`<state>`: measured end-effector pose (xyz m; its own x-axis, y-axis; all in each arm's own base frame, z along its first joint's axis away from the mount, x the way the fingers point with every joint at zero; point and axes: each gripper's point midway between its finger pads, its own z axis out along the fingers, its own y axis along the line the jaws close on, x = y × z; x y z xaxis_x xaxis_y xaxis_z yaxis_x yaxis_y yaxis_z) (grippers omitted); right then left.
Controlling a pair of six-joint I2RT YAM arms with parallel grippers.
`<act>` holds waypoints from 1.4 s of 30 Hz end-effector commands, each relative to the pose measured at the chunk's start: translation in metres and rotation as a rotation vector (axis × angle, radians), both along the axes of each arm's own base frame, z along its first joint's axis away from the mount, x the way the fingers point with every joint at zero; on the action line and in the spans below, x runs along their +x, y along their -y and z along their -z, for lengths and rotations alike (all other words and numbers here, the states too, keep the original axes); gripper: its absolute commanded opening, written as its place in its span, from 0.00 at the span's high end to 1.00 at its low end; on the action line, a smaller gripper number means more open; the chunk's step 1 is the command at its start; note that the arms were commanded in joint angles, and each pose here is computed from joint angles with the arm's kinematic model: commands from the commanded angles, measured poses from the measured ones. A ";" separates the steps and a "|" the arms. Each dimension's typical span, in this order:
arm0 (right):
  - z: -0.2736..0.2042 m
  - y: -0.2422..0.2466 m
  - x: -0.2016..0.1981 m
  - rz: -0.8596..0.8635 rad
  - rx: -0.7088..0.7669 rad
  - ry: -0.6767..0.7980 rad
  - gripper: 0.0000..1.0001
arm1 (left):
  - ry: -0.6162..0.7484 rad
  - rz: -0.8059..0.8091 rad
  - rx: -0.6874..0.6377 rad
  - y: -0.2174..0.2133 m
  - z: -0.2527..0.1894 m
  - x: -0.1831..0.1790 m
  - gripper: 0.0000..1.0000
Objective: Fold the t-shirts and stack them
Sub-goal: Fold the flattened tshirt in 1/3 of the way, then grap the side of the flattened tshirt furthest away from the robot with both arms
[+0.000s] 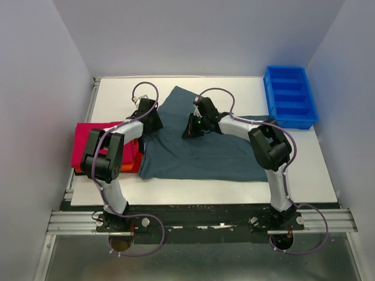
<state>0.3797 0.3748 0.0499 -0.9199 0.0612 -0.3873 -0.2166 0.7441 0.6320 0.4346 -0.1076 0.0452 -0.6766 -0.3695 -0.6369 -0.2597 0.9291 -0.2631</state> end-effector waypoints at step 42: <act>-0.090 0.173 -0.023 0.288 -0.090 0.368 0.78 | 0.040 0.103 -0.427 0.070 0.020 0.222 0.35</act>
<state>0.3457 0.2337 0.1467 -0.6789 0.1986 -0.7069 -0.2563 0.8381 0.4815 0.6766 -0.1556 0.0533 -0.6017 -0.5136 -0.6117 -0.1356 0.8204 -0.5554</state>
